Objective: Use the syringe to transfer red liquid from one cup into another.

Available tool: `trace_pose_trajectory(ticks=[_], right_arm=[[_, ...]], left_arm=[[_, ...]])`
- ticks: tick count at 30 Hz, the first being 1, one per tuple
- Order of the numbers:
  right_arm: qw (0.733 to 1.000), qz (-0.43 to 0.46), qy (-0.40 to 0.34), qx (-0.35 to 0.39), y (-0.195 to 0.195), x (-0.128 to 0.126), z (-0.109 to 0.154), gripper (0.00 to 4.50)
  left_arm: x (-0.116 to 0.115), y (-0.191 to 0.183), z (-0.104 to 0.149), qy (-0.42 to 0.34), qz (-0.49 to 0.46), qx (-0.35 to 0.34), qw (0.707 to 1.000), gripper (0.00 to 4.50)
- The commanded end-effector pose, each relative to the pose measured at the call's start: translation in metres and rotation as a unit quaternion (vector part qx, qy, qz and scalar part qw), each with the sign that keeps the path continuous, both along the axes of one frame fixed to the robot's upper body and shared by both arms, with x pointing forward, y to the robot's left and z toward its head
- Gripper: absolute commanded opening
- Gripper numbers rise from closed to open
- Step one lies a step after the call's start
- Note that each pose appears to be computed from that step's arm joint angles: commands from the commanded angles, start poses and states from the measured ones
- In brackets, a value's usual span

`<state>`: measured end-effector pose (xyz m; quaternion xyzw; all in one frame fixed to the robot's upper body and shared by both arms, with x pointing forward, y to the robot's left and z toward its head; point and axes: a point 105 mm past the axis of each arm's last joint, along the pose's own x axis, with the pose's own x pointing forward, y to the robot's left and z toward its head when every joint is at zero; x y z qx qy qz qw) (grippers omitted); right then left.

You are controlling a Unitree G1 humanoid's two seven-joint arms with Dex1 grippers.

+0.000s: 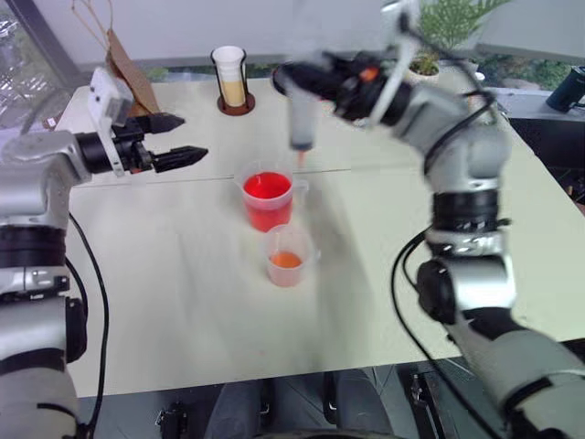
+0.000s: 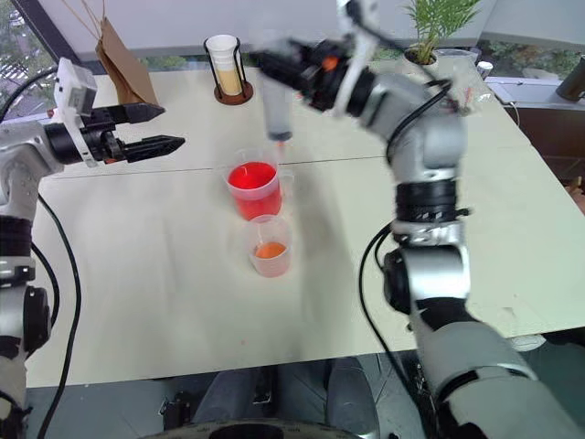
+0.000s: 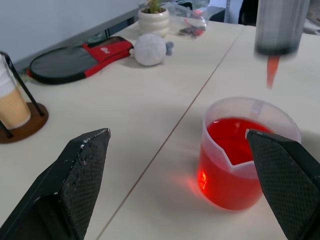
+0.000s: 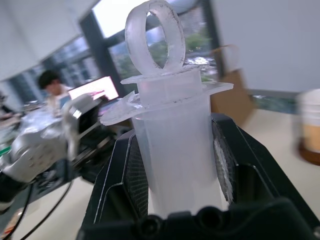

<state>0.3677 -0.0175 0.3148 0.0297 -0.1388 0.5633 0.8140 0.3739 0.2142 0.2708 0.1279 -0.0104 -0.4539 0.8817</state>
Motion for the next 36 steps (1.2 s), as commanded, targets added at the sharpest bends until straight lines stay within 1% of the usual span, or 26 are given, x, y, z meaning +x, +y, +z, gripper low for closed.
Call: trace_pose_trajectory(ticks=[1, 4, 8, 12, 17, 25, 30, 36], right_arm=[[0.998, 0.010, -0.056, 0.004, 0.011, -0.008, 0.004, 1.45], [0.998, 0.011, -0.064, -0.009, 0.018, -0.004, -0.009, 1.45], [0.998, 0.005, -0.061, -0.018, 0.018, 0.003, -0.021, 1.45], [0.998, -0.007, -0.054, -0.018, 0.018, 0.012, -0.031, 1.45], [0.998, -0.016, -0.055, -0.020, 0.022, 0.017, -0.038, 1.45], [0.998, -0.005, -0.057, -0.010, 0.028, 0.012, -0.036, 1.45], [0.998, -0.001, -0.057, -0.007, 0.030, 0.007, -0.036, 1.45], [0.999, -0.013, -0.046, -0.003, 0.027, 0.009, -0.039, 1.45]], left_arm=[[-0.005, 0.003, 0.024, -0.034, -0.005, 0.011, 0.999, 4.50], [-0.007, 0.002, 0.034, -0.043, -0.012, 0.009, 0.999, 4.50], [-0.011, -0.006, 0.047, -0.058, -0.029, 0.007, 0.998, 4.50], [-0.010, -0.025, 0.071, -0.098, -0.049, -0.001, 0.994, 4.50], [-0.011, -0.046, 0.084, -0.106, -0.094, -0.003, 0.990, 4.50], [0.003, -0.067, 0.083, -0.115, -0.109, 0.003, 0.987, 4.50], [0.016, -0.073, 0.073, -0.117, -0.106, 0.018, 0.987, 4.50], [0.015, -0.070, 0.078, -0.110, -0.119, 0.002, 0.987, 4.50]])
